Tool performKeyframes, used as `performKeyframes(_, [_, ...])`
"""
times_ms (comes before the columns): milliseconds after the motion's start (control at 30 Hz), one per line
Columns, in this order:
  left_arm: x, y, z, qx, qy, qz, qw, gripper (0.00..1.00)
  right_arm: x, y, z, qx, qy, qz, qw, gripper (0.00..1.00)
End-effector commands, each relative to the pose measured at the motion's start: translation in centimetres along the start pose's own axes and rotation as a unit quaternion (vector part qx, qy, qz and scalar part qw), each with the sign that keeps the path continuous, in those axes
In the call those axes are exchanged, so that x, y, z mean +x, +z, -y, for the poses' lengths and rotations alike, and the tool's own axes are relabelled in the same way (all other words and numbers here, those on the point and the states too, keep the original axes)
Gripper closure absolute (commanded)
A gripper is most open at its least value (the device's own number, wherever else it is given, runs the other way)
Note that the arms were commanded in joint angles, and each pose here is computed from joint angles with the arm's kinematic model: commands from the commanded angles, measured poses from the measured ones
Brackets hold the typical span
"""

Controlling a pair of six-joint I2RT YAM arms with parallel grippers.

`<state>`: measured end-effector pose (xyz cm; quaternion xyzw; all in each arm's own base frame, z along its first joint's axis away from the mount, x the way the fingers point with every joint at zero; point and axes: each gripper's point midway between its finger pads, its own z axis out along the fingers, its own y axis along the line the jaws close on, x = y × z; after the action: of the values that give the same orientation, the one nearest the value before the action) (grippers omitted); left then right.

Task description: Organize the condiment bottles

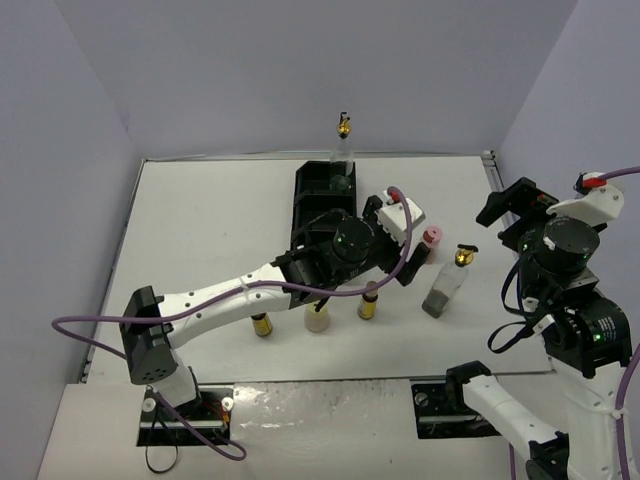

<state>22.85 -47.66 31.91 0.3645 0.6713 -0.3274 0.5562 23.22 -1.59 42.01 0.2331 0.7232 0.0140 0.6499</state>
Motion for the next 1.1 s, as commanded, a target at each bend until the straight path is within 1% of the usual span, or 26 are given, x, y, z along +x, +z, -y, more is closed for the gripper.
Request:
performKeyframes(0, [-4.3,0.9,3.3,0.044,-0.03,0.068,0.996,0.03,-2.1,0.6,-0.8,0.006,-0.002,0.022,1.0,0.0])
performKeyframes(133, [-3.4,1.8,5.0,0.06,-0.038,0.071,0.995,0.03,-2.6,0.6,-0.8,0.009,-0.009,0.025,1.0,0.0])
performKeyframes(300, [-2.5,2.8,5.9,0.067,-0.049,0.074,0.994,0.03,-2.3,0.9,-0.8,0.011,-0.017,0.02,1.0,0.0])
performKeyframes(600, [-1.5,4.9,6.5,0.07,-0.067,0.088,0.991,0.03,-2.0,1.1,-1.0,0.008,-0.018,0.015,1.0,0.0])
performKeyframes(767, [-0.4,6.8,6.7,0.066,-0.075,0.091,0.991,0.03,-2.2,0.9,-1.2,0.002,-0.017,0.015,1.0,0.0])
performKeyframes(1067, [1.4,9.4,6.8,0.05,-0.066,0.095,0.992,0.03,-1.9,0.8,-1.0,0.003,-0.026,0.011,1.0,0.0])
